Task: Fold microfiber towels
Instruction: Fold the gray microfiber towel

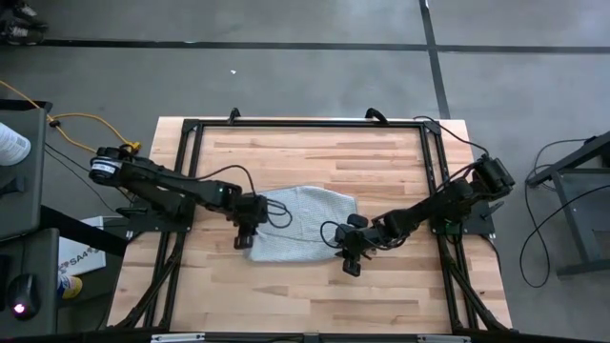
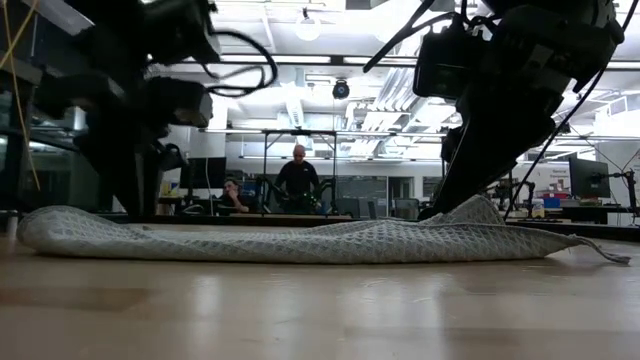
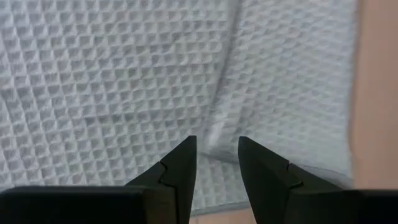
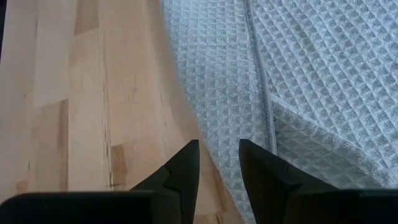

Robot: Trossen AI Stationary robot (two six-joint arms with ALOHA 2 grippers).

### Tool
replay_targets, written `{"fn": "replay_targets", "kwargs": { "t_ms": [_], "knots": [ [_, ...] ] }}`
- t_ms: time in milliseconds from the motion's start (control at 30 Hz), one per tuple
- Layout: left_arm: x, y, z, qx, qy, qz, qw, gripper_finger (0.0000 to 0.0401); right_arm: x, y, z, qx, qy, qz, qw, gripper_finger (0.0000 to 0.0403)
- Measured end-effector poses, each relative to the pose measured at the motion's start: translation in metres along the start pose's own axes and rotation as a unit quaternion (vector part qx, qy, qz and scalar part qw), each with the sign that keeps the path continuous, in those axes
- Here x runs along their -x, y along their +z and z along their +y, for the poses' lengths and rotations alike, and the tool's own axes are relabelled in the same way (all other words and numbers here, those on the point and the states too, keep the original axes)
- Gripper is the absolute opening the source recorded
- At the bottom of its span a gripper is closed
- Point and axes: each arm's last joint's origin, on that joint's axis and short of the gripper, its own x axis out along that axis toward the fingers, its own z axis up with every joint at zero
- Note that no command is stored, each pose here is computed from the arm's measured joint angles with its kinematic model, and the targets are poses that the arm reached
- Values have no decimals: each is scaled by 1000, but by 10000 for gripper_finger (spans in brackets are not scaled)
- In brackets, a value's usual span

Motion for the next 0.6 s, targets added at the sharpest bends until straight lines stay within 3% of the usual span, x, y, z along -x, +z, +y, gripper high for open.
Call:
{"fn": "replay_targets", "kwargs": {
  "t_ms": [600],
  "knots": [
    [-26,1,10,30,-61,53,996,120,0,-1,1,1,2,1,1000,107]
  ]
}}
